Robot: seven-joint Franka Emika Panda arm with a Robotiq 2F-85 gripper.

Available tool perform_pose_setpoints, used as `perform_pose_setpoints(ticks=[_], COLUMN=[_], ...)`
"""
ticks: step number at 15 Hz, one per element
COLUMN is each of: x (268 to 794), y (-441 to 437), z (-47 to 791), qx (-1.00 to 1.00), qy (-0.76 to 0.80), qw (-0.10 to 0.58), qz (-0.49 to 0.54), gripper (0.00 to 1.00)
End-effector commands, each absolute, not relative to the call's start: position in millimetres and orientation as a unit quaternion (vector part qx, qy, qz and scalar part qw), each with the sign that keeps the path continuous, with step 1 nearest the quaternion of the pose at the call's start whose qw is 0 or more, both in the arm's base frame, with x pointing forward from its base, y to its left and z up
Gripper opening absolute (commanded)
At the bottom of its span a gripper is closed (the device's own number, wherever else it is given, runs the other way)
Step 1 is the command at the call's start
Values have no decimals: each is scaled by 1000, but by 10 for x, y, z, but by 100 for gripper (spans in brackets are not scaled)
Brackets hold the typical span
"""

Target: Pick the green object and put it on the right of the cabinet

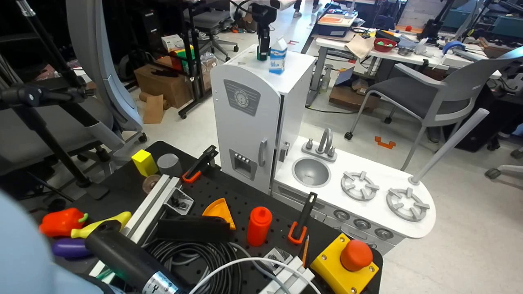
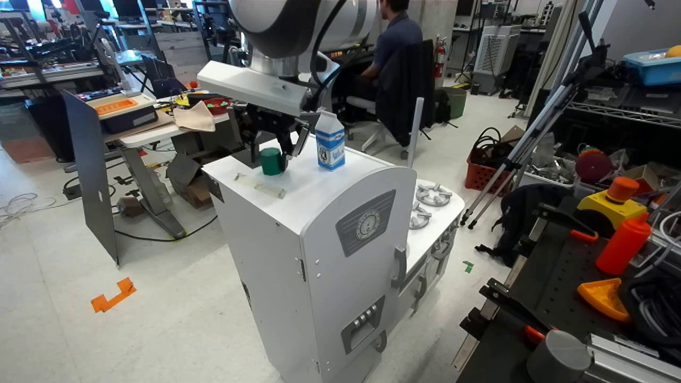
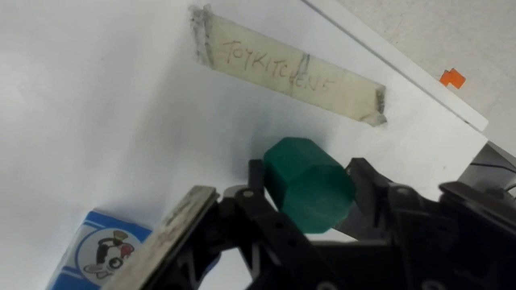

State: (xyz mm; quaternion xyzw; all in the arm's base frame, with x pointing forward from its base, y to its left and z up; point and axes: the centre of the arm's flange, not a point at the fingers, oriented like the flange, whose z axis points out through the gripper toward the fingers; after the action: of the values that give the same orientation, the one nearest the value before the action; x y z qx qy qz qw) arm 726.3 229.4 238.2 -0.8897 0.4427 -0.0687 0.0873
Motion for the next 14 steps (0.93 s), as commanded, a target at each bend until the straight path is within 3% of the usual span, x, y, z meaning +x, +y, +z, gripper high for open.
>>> perform_pose_setpoints(ticks=[1,2,3,10,14], x=[7301,7273,7246,6985,7124], y=[2338,2336,2334,2197,1781], z=[2410,2433,2470,3116,3605], qx=[-886,-888,-889,-898,-876], qy=[454,451,449,420,451], qw=[69,67,67,75,93], qz=[-63,-60,-61,-107,-142], gripper=[27,19,17,17,17])
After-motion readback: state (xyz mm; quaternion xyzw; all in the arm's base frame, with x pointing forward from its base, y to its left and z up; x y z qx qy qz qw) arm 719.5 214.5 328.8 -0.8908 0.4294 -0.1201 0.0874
